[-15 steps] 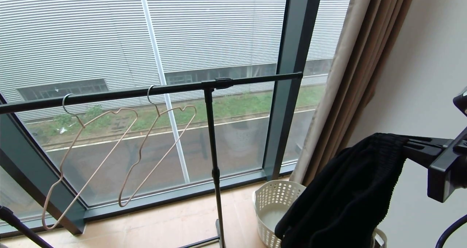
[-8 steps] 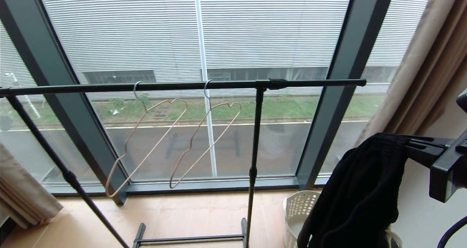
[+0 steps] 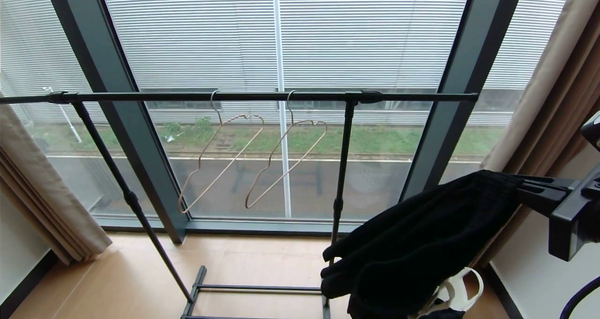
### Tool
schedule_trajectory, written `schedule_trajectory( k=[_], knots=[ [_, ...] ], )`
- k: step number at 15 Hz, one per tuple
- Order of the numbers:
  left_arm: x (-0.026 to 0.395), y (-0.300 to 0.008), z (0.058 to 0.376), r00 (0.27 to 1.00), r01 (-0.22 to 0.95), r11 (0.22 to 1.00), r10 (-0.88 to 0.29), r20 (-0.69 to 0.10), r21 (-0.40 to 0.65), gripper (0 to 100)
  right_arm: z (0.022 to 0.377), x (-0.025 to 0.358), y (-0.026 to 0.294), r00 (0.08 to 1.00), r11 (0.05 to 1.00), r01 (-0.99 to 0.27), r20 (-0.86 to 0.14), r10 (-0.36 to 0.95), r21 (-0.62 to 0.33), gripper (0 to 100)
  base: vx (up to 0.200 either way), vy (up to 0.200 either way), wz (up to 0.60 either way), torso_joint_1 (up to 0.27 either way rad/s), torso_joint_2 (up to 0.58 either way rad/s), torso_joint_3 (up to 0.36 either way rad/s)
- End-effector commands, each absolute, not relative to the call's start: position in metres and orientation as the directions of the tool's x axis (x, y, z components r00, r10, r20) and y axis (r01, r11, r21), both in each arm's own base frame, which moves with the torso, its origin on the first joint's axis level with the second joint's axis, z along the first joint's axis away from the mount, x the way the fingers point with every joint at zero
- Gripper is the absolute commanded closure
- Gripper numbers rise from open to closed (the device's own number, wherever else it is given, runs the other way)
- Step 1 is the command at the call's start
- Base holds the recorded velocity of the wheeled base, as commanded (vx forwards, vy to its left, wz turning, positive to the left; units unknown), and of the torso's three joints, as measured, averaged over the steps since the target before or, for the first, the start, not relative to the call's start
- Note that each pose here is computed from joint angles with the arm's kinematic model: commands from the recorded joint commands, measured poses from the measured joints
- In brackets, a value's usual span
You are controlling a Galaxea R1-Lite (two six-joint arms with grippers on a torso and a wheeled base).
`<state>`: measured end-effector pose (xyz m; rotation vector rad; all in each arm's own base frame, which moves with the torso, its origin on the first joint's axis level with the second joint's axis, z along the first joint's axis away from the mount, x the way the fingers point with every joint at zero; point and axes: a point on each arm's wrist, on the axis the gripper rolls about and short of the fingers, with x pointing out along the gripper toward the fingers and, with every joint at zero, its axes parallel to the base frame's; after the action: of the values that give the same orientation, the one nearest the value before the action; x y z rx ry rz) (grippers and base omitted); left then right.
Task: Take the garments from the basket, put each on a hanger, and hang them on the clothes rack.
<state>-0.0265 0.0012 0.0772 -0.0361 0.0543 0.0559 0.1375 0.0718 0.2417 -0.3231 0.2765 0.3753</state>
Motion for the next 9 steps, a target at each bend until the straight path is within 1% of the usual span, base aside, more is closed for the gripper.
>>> schedule_trajectory(
  k=[1, 8, 9],
  knots=[
    [-0.0264, 0.0012, 0.0771, 0.997, -0.057, 0.998, 0.055, -0.057, -0.035, 0, 0.2417, 0.1377, 0.072, 0.894, 0.88, -0.399, -0.32, 0.313, -0.256, 100, 0.0, 0.2, 0.0, 0.002, 0.0, -0.002],
    [-0.0264, 0.0012, 0.0771, 0.997, -0.057, 0.998, 0.055, -0.057, -0.034, 0, 0.2422, 0.1371, 0.0716, 0.895, 0.881, -0.399, -0.317, 0.313, -0.256, 100, 0.0, 0.2, 0.0, 0.007, 0.0, 0.004],
    [-0.0264, 0.0012, 0.0771, 0.997, -0.057, 0.998, 0.055, -0.057, -0.034, 0, 0.2422, 0.1371, 0.0716, 0.895, 0.881, -0.399, -0.317, 0.313, -0.256, 100, 0.0, 0.0, 0.0, 0.0, 0.0, 0.0]
  ],
)
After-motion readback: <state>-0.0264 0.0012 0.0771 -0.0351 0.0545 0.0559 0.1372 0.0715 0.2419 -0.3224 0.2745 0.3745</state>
